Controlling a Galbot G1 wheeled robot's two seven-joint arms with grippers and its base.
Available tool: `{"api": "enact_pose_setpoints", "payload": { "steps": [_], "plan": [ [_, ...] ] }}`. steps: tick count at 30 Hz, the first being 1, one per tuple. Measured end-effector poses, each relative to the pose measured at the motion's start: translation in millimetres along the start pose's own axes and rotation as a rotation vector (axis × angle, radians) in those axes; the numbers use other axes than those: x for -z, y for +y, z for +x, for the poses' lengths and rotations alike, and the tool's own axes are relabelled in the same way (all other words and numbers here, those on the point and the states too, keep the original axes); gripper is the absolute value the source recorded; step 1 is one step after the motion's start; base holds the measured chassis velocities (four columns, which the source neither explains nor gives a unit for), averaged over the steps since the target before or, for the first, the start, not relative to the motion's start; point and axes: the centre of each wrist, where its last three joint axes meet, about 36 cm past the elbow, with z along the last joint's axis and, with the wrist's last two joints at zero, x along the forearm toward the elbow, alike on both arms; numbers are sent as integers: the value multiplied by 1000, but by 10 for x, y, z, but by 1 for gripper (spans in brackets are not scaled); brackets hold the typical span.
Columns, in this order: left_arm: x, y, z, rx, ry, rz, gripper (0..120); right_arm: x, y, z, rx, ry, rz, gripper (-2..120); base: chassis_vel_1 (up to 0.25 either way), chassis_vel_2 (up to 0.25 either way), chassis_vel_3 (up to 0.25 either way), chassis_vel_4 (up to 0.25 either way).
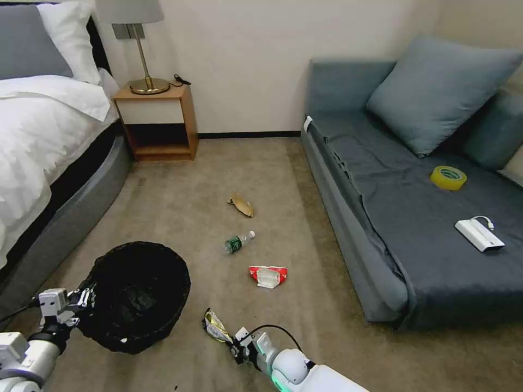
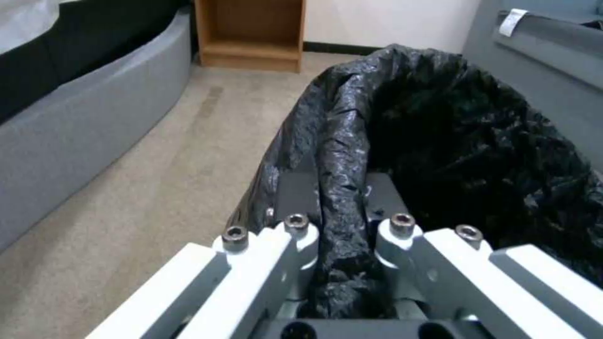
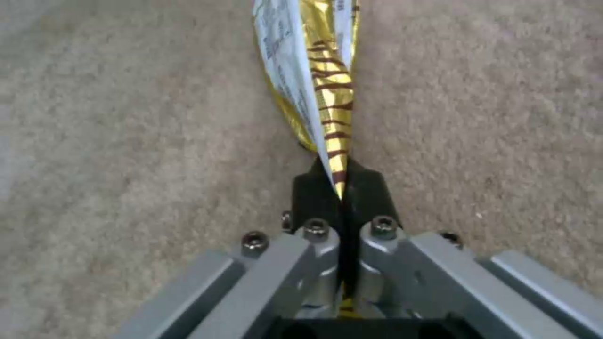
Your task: Pick up the trash bin, then pick up the garbage on the floor and place it into the trash bin.
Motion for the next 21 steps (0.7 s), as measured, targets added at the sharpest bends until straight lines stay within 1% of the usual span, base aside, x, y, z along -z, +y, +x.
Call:
{"api": "enact_pose_setpoints", "payload": {
  "steps": [3,5,6,7,9,10,11,12,14,16,18,19,20,21],
  "plan": [
    [-7,-8,-3,-2,1,2,6,57,18,43,-4,-20,-4,0,0,0,0,0],
    [-14,-8,-7,-1,2,4,6,119,-15,76,-15,-39,-10,0,0,0,0,0],
    [-25,-10,-12,0,4,6,6,219,-71,115,-34,-67,-20,0,0,0,0,0],
    [-25,-10,-12,0,4,6,6,219,-71,115,-34,-67,-20,0,0,0,0,0],
    [-44,-20,-23,-1,6,13,6,364,-154,187,-62,-108,-48,0,0,0,0,0],
    [-62,-27,-31,-2,8,20,6,517,-232,268,-89,-148,-76,0,0,0,0,0],
    [-62,-27,-31,-2,8,20,6,517,-232,268,-89,-148,-76,0,0,0,0,0],
    [-82,-41,-41,-2,12,34,6,690,-331,386,-118,-194,-105,0,0,0,0,0],
    [-111,-74,-56,-8,19,53,6,914,-515,585,-162,-256,-133,0,0,0,0,0],
    [-120,-86,-62,-10,20,56,6,977,-572,643,-173,-274,-136,0,0,0,0,0],
    [-155,-144,-81,-24,24,69,6,1206,-782,876,-208,-335,-147,0,0,0,0,0],
    [-167,-174,-89,-30,24,73,6,1316,-846,982,-218,-360,-154,0,0,0,0,0],
    [-167,-174,-89,-30,24,73,6,1316,-846,982,-218,-360,-154,0,0,0,0,0],
    [-178,-217,-102,-38,24,78,6,1462,-906,1134,-218,-394,-155,0,0,0,0,0]
  ]
}}
